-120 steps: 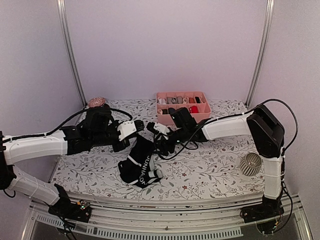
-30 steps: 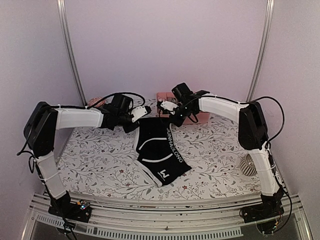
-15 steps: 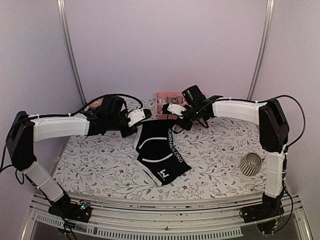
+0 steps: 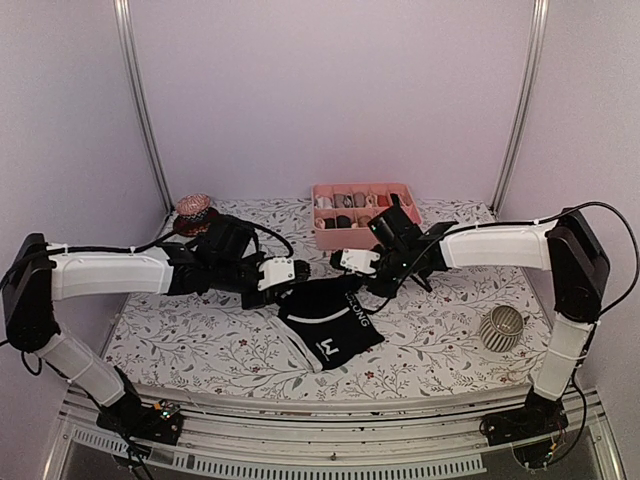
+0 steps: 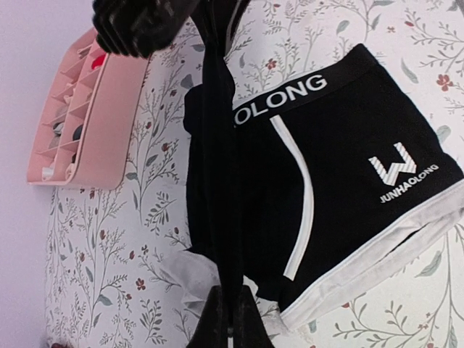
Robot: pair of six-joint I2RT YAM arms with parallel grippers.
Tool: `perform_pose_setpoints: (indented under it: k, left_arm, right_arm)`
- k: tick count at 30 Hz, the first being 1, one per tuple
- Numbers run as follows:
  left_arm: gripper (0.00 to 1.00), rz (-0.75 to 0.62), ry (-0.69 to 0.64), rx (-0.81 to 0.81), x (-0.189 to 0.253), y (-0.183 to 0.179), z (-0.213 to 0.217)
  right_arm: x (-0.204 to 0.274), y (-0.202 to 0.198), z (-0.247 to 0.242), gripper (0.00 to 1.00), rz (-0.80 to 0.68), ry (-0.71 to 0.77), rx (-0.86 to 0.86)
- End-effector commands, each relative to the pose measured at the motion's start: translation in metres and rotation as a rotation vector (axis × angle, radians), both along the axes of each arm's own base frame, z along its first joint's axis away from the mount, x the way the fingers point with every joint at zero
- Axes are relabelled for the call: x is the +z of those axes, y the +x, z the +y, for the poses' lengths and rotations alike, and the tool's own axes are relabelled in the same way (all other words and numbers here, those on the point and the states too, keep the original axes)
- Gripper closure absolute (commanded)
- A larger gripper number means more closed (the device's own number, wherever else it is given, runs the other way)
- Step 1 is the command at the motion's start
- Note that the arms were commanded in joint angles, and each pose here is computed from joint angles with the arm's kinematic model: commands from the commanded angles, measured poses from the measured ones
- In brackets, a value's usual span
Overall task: Roll the underwear
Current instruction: Fold the underwear at the center of the board.
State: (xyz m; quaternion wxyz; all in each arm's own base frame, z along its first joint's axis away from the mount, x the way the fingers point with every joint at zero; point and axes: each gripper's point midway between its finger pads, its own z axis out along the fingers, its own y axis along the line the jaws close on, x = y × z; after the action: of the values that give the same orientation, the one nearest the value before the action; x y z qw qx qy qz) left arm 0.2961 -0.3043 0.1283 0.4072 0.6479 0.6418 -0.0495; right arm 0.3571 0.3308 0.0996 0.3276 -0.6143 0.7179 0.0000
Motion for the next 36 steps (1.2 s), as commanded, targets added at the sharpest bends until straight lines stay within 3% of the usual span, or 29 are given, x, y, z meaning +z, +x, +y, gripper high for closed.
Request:
perform_pose_setpoints:
  k: [1,16,36]
  left_arm:
    - [1.00,0.069,0.021,-0.102,-0.009,-0.035,-0.001]
    - [1.00,0.317,0.042,-0.251,-0.038,-0.097,-0.025]
    - [1.00,0.412,0.096,-0.335,-0.057,-0.134,-0.034]
  right_arm:
    - [0.012,-0.009,-0.007,0.96,-0.088,-0.005,-0.062]
    - [-0.010,-0.065,-0.023,0.94,-0.118,-0.111,-0.140]
    - [-0.042,-0.082,-0.045,0.91,-0.164,-0.215,-0.233]
